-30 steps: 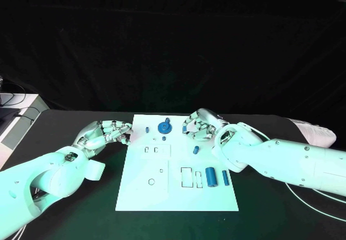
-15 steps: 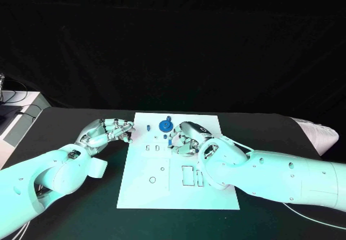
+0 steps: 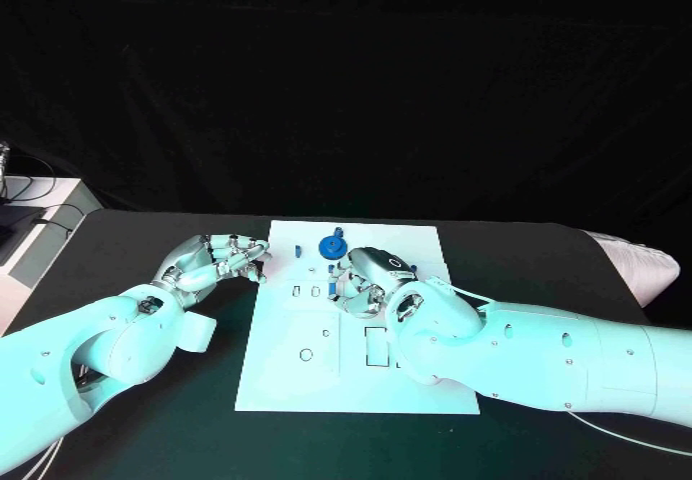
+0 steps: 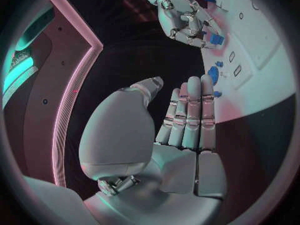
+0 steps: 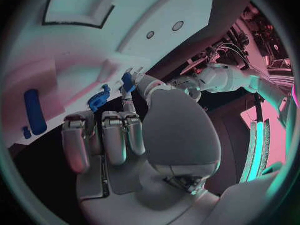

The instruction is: Assemble the parts on the task board

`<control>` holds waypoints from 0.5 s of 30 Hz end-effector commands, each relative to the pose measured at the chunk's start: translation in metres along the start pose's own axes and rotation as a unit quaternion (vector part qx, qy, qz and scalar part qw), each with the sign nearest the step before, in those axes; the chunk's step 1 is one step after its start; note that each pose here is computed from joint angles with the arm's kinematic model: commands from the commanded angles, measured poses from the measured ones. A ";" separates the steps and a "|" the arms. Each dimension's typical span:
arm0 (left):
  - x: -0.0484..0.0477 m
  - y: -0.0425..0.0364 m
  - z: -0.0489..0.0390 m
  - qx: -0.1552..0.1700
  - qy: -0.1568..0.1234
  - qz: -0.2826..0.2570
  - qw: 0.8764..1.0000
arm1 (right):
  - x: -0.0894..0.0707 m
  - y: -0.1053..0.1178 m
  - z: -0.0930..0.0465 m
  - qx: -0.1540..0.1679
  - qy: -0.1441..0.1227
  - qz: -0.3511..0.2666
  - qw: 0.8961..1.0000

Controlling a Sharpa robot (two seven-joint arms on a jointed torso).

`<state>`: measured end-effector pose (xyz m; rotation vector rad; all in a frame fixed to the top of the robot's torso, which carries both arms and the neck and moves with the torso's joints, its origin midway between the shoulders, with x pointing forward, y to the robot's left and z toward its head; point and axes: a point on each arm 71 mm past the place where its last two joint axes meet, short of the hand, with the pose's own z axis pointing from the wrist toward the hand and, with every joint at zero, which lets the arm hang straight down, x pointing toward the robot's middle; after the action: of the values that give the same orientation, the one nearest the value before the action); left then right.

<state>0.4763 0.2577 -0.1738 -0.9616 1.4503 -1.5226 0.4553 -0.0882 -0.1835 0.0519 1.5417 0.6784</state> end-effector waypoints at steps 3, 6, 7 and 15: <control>0.0014 -0.0007 -0.0001 0.002 0.005 0.000 1.000 | 0.001 -0.001 0.002 -0.004 -0.005 -0.037 0.999; 0.0010 -0.0007 -0.0003 0.002 0.004 0.000 1.000 | 0.002 -0.003 0.003 -0.003 -0.007 -0.045 0.999; 0.0008 -0.0007 -0.0004 0.002 0.004 0.000 1.000 | 0.002 -0.004 0.004 -0.003 -0.006 -0.047 0.999; 0.0006 -0.0007 -0.0006 0.002 0.004 0.000 1.000 | 0.005 -0.006 0.006 0.002 -0.002 -0.056 0.998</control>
<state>0.4760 0.2591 -0.1740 -0.9620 1.4514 -1.5185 0.4626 -0.0897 -0.1887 0.0041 1.5259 0.6098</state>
